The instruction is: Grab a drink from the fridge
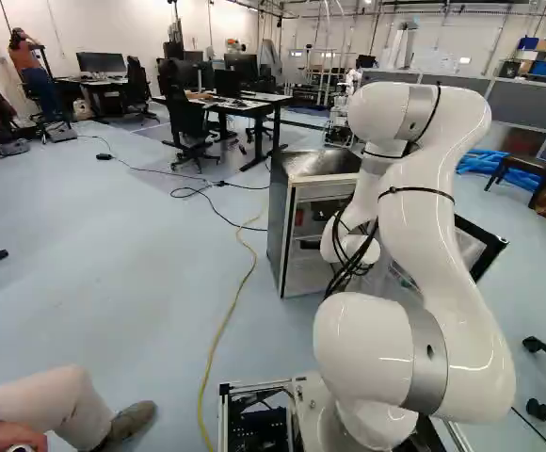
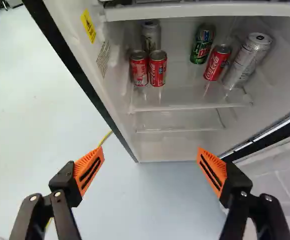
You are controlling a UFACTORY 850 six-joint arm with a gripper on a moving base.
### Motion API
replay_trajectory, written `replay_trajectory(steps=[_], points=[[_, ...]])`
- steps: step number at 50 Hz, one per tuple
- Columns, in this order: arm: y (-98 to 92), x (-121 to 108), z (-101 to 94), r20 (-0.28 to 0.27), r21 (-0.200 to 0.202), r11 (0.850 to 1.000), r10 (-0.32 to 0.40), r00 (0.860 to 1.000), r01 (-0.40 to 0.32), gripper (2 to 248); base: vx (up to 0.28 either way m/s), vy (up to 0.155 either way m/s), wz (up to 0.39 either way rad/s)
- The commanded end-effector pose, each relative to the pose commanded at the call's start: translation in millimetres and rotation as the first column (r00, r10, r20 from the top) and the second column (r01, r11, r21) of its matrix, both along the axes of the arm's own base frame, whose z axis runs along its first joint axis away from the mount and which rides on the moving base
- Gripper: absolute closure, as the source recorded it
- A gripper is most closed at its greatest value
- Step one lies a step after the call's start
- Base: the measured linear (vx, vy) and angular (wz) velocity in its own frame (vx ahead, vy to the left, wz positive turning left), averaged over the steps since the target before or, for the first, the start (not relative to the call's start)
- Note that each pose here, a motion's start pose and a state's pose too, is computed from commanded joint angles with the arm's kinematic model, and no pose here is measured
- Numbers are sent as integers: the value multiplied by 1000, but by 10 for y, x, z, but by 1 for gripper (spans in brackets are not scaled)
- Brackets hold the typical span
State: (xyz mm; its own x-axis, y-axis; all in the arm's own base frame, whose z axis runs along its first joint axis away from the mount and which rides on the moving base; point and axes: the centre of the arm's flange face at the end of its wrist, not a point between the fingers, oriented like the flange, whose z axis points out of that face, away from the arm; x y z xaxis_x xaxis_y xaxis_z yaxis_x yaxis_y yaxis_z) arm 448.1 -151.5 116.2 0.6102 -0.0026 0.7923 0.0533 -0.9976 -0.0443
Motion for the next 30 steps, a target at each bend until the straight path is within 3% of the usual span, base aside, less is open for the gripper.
replay_trajectory(steps=[30], points=[[-108, 147, -302, 112, 20, 1000, -22, 993, 20, 3, 0, 0, 0]])
